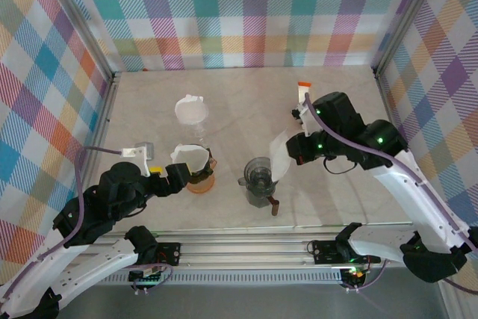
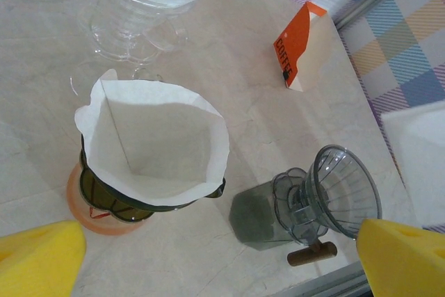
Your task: Place the coffee filter in the dripper
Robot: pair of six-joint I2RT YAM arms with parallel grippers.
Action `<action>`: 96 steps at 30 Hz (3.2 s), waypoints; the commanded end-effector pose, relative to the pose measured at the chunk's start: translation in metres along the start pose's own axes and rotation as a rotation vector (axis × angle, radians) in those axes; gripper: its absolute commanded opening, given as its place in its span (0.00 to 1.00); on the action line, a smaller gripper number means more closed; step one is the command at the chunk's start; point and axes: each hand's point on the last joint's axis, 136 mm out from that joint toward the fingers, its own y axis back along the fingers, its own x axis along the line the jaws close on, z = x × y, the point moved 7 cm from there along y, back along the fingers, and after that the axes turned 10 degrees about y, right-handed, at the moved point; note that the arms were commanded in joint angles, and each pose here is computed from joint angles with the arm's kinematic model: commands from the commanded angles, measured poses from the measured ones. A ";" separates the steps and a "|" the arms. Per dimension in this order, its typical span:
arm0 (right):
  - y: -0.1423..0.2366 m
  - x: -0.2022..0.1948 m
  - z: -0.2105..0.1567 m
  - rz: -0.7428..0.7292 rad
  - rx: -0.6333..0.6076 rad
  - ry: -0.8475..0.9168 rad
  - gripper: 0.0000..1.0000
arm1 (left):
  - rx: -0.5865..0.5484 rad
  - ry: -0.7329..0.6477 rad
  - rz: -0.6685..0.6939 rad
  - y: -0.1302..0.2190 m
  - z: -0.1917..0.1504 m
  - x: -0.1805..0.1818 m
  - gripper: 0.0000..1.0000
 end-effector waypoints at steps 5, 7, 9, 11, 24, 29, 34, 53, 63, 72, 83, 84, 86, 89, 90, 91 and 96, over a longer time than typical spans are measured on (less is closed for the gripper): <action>-0.010 0.017 -0.005 0.147 0.219 -0.107 0.00 | 0.039 -0.020 -0.048 -0.006 -0.004 -0.007 1.00; -0.018 0.014 -0.001 0.130 0.251 -0.125 0.00 | 0.056 -0.026 -0.052 -0.010 -0.006 -0.009 1.00; -0.028 0.011 0.001 0.104 0.289 -0.151 0.00 | 0.078 -0.037 -0.063 -0.015 -0.007 -0.014 1.00; -0.035 0.007 0.003 0.070 0.320 -0.170 0.00 | 0.096 -0.051 -0.076 -0.019 -0.008 -0.019 1.00; -0.057 -0.010 0.010 -0.108 0.395 -0.233 0.00 | 0.230 -0.138 -0.262 -0.061 -0.017 -0.082 0.96; -0.065 -0.009 0.009 -0.126 0.407 -0.228 0.00 | 0.252 -0.210 -0.279 -0.078 -0.028 -0.107 0.95; -0.070 -0.006 0.012 -0.141 0.418 -0.215 0.00 | 0.269 -0.257 -0.311 -0.089 -0.032 -0.131 0.94; -0.082 0.002 0.015 -0.126 0.396 -0.190 0.04 | 0.373 -0.266 -0.239 -0.135 -0.064 -0.138 0.60; -0.070 -0.001 0.009 -0.133 0.305 -0.154 0.25 | 0.397 -0.255 -0.177 -0.147 -0.071 -0.131 0.53; -0.053 0.008 0.000 0.010 0.037 -0.065 0.49 | 0.403 -0.244 -0.164 -0.148 -0.074 -0.128 0.54; -0.047 0.011 -0.009 0.034 -0.148 -0.123 0.51 | 0.409 -0.226 -0.172 -0.147 -0.073 -0.131 0.62; -0.043 0.009 -0.011 0.023 -0.169 -0.129 0.51 | 0.419 -0.228 -0.168 -0.150 -0.075 -0.131 0.61; -0.038 0.005 -0.017 0.002 -0.196 -0.141 0.52 | 0.432 -0.231 -0.159 -0.154 -0.077 -0.133 0.58; -0.036 0.000 -0.027 -0.017 -0.218 -0.168 0.51 | 0.443 -0.249 -0.139 -0.156 -0.077 -0.135 0.56; -0.036 -0.001 -0.032 -0.019 -0.216 -0.177 0.51 | 0.447 -0.260 -0.124 -0.157 -0.077 -0.134 0.55; -0.036 -0.002 -0.035 -0.018 -0.216 -0.179 0.51 | 0.448 -0.273 -0.111 -0.157 -0.077 -0.134 0.55; -0.045 -0.009 -0.054 -0.029 -0.207 -0.211 0.50 | 0.459 -0.352 -0.038 -0.154 -0.080 -0.134 0.54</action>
